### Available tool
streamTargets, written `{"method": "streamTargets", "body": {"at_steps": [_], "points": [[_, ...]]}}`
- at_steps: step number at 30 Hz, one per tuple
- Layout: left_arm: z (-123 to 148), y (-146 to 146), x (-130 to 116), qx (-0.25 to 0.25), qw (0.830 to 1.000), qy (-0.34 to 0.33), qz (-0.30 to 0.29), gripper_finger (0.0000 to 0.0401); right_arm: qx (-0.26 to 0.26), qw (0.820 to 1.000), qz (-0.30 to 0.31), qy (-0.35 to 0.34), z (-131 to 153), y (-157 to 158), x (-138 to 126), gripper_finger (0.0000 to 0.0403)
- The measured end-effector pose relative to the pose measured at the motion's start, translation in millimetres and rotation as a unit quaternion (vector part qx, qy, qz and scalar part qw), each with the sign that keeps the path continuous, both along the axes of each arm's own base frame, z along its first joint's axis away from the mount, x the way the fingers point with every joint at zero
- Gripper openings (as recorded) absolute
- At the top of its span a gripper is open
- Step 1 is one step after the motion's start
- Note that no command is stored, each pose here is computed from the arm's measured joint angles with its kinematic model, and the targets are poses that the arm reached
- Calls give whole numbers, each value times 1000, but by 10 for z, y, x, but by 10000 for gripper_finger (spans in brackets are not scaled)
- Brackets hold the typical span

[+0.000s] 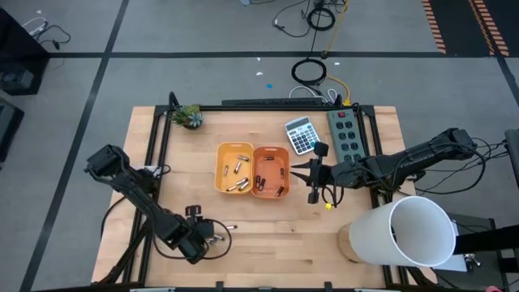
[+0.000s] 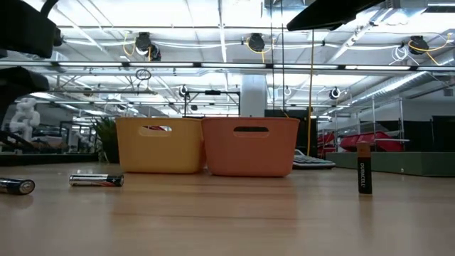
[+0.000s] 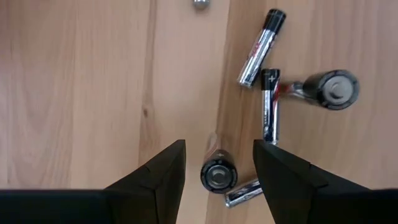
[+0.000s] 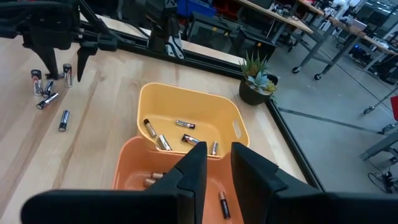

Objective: Sort batteries
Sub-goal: Put the silver battery into the yellow bin

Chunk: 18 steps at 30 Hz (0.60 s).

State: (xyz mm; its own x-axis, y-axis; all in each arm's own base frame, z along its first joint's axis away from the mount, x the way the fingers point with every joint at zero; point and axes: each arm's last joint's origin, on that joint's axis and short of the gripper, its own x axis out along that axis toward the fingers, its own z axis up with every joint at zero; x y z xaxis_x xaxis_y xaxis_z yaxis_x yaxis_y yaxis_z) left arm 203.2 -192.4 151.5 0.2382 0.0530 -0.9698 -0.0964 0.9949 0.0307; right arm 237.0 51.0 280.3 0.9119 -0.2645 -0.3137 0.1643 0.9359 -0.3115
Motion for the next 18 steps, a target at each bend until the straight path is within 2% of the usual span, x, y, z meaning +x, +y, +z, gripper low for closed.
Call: {"method": "streamTargets", "body": {"at_steps": [3, 5, 10, 18], "points": [[-29, -4, 20, 1, 1000, -1, 2, 190, 1, 1000, 0, 0, 0, 0, 0, 63], [-47, 7, 36, 3, 1000, 1, 5, 169, 2, 1000, 0, 0, 0, 1, 0, 63], [-80, 40, 73, 10, 1000, 6, 3, 53, 2, 1000, -1, -1, 0, 0, 0, 63], [-12, 150, 77, 21, 999, 23, -10, 52, 2, 1000, -1, 0, 0, 0, 0, 63]]}}
